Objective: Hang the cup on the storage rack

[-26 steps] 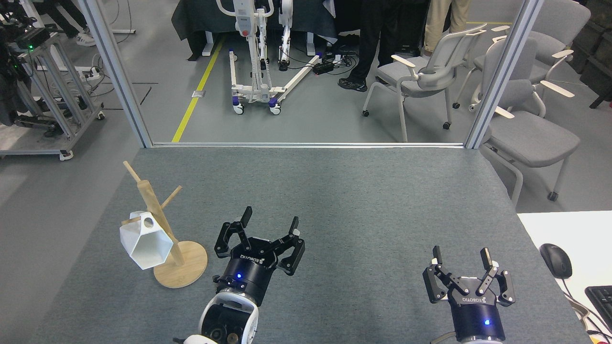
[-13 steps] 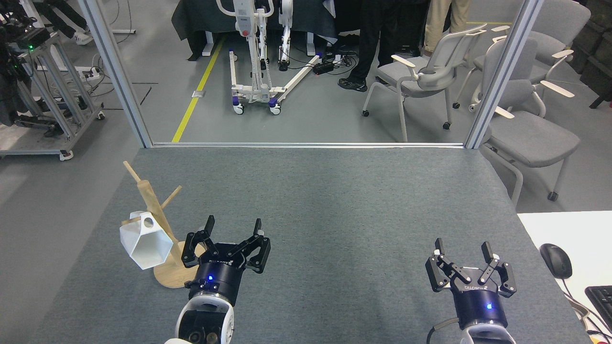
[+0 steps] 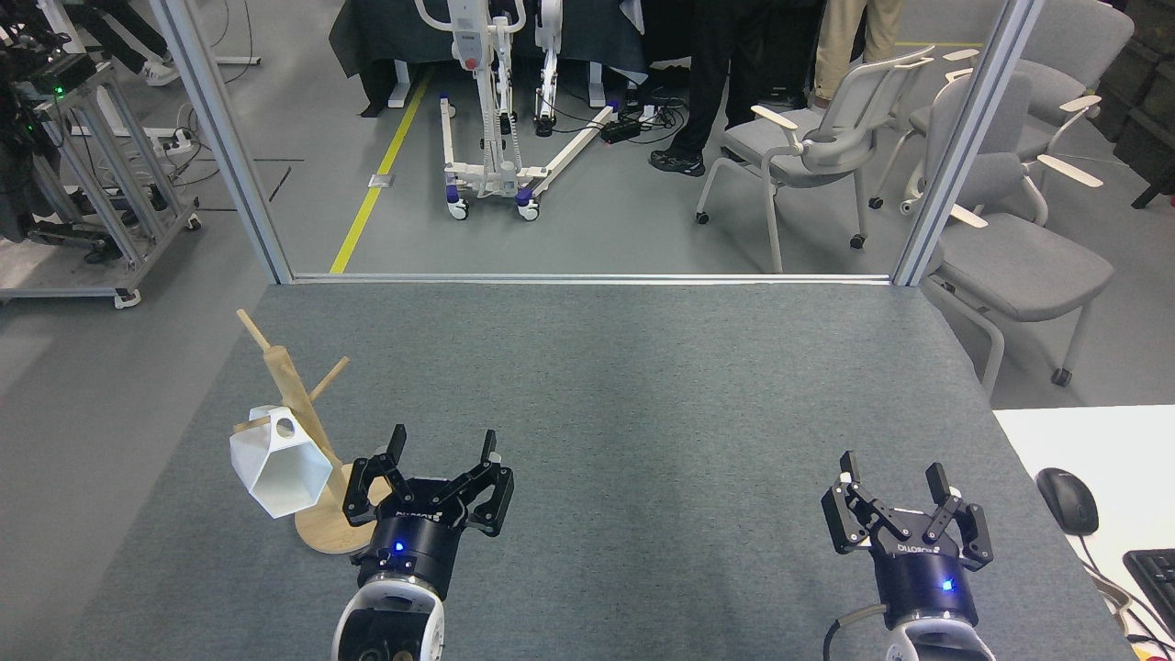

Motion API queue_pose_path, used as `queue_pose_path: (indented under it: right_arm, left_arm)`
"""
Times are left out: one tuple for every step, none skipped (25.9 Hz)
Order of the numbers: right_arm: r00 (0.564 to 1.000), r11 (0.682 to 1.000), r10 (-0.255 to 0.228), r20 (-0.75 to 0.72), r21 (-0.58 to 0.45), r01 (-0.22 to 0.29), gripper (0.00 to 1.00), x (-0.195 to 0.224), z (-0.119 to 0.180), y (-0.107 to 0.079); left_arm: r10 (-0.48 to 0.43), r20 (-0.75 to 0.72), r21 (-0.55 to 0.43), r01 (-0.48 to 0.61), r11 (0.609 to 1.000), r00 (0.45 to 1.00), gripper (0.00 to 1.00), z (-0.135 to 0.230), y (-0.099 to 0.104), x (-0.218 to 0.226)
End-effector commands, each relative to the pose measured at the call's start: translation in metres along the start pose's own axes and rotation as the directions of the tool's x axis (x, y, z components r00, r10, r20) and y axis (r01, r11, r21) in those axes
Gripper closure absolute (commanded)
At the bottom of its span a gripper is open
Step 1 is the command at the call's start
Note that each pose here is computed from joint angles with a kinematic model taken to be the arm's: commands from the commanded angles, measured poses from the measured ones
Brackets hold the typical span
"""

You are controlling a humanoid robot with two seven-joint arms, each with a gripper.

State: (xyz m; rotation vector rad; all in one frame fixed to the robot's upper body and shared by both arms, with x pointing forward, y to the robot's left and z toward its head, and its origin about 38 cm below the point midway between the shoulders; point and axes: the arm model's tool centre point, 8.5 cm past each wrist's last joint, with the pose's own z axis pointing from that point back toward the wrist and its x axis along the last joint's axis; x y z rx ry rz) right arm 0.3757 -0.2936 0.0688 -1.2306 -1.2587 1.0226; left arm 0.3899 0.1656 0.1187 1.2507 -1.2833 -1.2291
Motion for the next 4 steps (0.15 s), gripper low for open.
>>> queue_pose_path:
  right_arm:
    - [1.000, 1.000, -0.004, 0.001, 0.000, 0.004, 0.01, 0.0011, 0.0002, 0.0003]
    - [1.000, 1.000, -0.004, 0.003, 0.000, 0.004, 0.01, 0.0013, 0.0002, 0.0003]
    - [1.000, 1.000, -0.004, 0.003, 0.000, 0.004, 0.01, 0.0013, 0.0002, 0.0003]
    - [1.000, 1.000, -0.004, 0.003, -0.003, 0.004, 0.01, 0.0015, 0.0000, -0.0007]
  left_arm:
    - [-0.002, 0.005, -0.004, 0.002, 1.000, 1.000, 0.00, 0.0005, -0.0013, -0.0003]
    - [0.001, 0.005, -0.008, -0.001, 1.000, 1.000, 0.00, 0.0010, -0.0024, -0.0004]
    - [0.003, 0.004, -0.011, -0.003, 1.000, 1.000, 0.00, 0.0008, -0.0035, -0.0011]
    - [0.003, 0.001, -0.017, -0.003, 1.000, 1.000, 0.00, 0.0006, -0.0055, -0.0019]
